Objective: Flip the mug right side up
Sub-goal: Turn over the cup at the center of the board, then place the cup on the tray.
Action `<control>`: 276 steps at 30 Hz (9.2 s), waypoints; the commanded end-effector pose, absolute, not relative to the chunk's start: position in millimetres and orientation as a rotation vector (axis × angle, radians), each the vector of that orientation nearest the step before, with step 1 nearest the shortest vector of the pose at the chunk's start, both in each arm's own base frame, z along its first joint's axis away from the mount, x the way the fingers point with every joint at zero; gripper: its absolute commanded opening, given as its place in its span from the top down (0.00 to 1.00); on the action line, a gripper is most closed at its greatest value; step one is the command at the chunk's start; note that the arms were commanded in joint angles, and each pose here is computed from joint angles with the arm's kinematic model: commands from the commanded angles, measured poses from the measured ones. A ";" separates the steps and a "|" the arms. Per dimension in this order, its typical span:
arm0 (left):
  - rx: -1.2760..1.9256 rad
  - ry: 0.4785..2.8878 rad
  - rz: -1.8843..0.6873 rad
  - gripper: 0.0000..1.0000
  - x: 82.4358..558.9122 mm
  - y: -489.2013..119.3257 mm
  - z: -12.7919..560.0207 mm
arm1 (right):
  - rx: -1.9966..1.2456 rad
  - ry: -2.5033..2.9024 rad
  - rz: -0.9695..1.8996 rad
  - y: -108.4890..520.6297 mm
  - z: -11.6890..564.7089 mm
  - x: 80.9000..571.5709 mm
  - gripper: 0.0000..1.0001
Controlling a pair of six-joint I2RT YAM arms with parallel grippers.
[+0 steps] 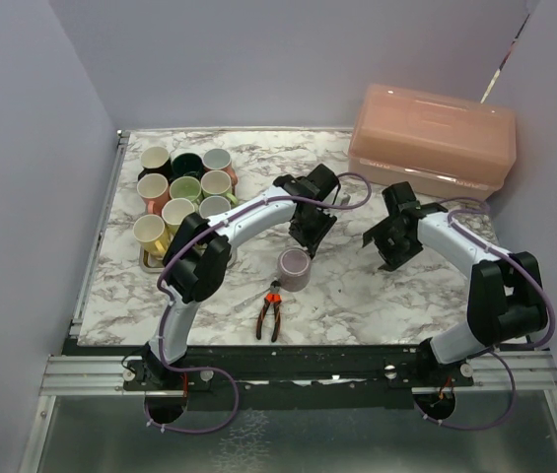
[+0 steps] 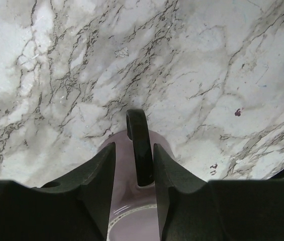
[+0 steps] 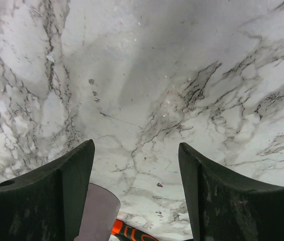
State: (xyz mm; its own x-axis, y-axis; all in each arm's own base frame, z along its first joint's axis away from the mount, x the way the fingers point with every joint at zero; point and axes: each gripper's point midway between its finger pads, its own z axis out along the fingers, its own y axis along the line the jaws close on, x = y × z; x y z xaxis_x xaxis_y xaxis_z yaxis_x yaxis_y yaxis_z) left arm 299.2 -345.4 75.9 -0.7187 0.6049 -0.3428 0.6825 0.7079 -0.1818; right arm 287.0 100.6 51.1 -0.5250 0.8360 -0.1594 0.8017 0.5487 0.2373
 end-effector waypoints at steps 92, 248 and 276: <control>1.115 1.316 -0.385 1.00 326.7 -359.0 262.4 | 1.026 2.610 1.321 215.8 196.4 326.2 0.33; -0.163 1.572 -0.318 0.22 282.1 -147.6 468.6 | -0.718 1.495 0.685 495.6 140.4 278.6 0.66; -0.122 1.602 -0.259 0.16 282.5 -144.8 449.5 | -0.791 1.937 0.704 456.0 121.7 235.1 0.52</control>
State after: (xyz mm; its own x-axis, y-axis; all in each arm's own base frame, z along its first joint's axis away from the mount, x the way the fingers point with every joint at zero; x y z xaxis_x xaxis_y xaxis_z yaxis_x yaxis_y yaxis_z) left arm 287.5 -148.1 450.5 -0.0507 -0.2496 -0.9670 0.0666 0.9653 -0.2527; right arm 248.5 467.8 145.9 -0.3059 -0.1586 -0.9387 -0.7725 0.6176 0.1474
